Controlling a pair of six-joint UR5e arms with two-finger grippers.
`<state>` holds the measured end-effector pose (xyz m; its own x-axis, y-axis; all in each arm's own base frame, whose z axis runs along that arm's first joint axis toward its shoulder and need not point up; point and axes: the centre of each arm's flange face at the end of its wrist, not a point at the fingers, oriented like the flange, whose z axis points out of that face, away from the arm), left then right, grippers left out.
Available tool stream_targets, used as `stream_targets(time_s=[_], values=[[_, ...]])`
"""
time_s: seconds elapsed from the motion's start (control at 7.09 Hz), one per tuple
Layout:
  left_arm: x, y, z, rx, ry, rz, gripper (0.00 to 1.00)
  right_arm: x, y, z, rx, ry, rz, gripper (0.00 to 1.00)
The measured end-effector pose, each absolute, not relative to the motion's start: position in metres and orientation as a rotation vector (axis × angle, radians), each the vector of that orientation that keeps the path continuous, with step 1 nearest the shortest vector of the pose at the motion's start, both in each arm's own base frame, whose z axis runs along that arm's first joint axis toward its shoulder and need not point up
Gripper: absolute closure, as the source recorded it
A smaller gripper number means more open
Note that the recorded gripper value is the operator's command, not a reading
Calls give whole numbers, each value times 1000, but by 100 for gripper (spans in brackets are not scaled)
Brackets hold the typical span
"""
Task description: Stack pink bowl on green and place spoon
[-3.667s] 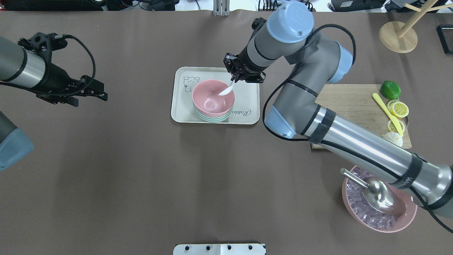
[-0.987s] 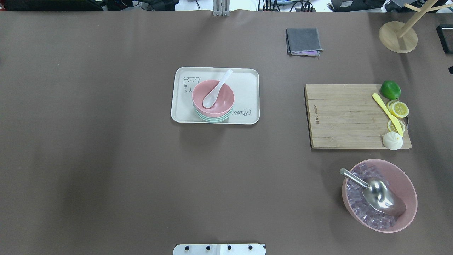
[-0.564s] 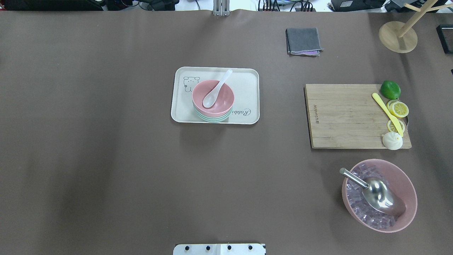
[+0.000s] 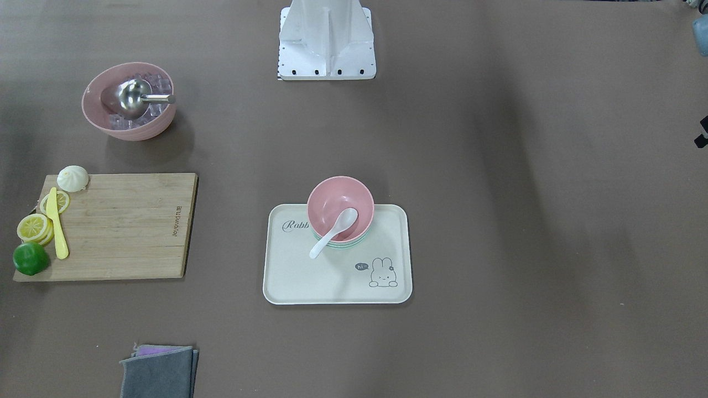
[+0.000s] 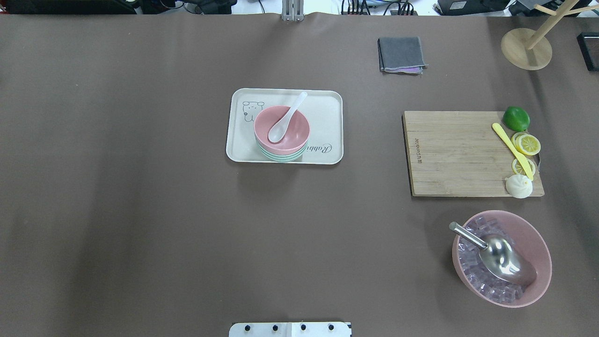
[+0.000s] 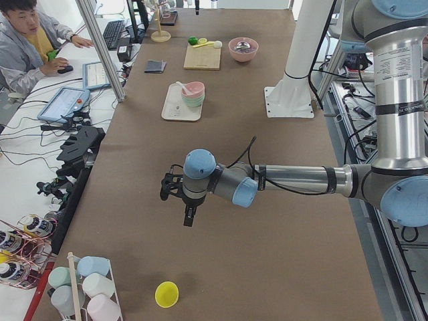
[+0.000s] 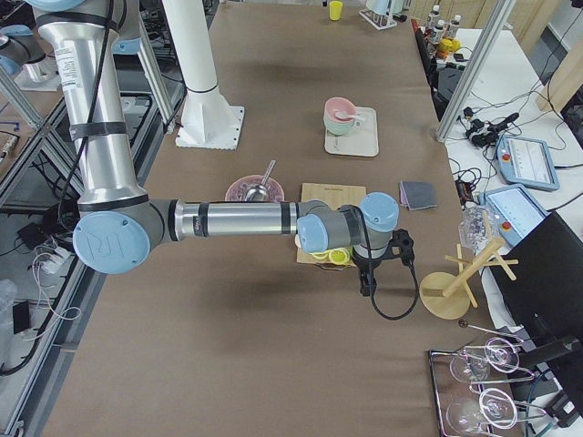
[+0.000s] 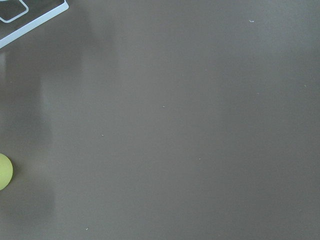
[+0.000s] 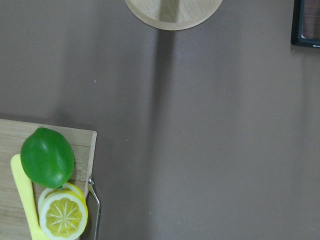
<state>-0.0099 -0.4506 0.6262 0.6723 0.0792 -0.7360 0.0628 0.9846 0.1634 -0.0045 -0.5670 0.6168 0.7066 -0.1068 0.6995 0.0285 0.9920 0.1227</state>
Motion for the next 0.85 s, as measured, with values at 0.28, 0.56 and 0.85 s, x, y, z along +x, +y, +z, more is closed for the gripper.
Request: stream_targets(time_s=[0.28,0.56,0.85], values=[[-7,-451,632,151,871,6,2,0,-558,625,94,-780,-71,0],[-5,-450,632,141,892,8,2,2,-548,635,81,-768,-68,0],[-3,-448,631,133,925,15,2,0,-544,643,67,-761,-69,0]])
